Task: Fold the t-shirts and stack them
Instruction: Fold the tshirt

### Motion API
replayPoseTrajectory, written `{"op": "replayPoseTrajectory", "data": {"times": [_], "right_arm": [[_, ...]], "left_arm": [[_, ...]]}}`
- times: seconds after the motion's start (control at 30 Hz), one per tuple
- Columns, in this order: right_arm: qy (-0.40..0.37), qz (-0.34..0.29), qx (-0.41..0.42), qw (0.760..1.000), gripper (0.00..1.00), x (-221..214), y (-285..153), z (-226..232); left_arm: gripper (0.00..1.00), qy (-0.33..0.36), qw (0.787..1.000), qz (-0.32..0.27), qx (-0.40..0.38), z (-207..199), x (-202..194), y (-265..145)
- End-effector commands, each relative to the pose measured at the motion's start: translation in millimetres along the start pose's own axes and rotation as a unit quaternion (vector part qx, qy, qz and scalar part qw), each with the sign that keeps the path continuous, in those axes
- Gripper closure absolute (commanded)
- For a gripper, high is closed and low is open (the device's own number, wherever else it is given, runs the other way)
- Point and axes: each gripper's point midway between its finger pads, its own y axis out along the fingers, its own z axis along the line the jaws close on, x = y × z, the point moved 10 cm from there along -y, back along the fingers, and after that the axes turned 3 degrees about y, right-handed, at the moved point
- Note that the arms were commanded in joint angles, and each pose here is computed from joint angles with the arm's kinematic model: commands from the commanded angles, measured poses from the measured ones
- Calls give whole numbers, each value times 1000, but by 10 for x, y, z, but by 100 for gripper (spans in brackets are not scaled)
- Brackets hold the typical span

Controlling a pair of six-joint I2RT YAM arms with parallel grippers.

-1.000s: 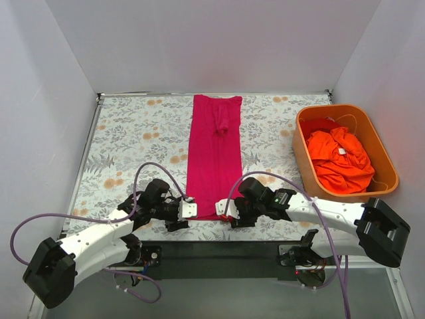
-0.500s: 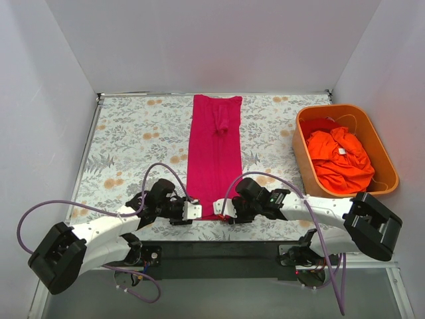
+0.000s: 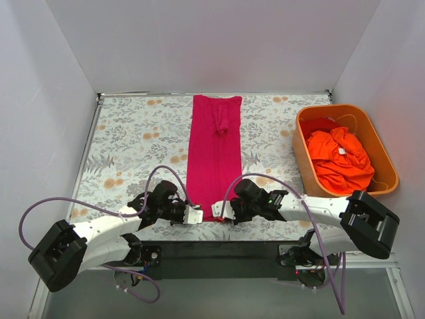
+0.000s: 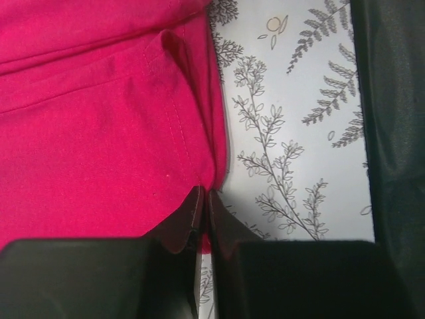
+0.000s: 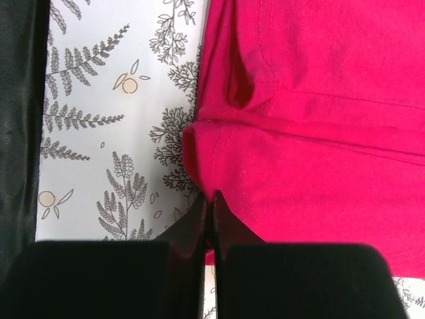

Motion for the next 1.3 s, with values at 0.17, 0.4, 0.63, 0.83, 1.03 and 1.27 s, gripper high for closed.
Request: {"op": "replayPoseTrajectory", "data": {"times": [0.17, 0.4, 0.63, 0.83, 1.03, 1.27], "right_arm": [[34, 19, 63, 997, 99, 101, -140, 304], [42, -1, 24, 999, 99, 296, -354, 54], [11, -19, -5, 1000, 99, 353, -482, -494], [-6, -17, -24, 1000, 99, 232, -512, -1059], [-17, -19, -40, 999, 99, 132, -476, -1750], [-21, -16, -54, 998, 99, -53, -376, -2374]], "left_arm": [[100, -31, 994, -47, -98, -220, 262, -203], [100, -44, 997, -38, -51, -60, 424, -355], [100, -43, 998, -46, 5, 429, 458, -369], [100, -32, 996, -50, 69, 1151, 370, -396], [100, -28, 994, -45, 97, 1797, 174, -340], [100, -32, 990, -37, 136, 2408, -145, -303]]}}
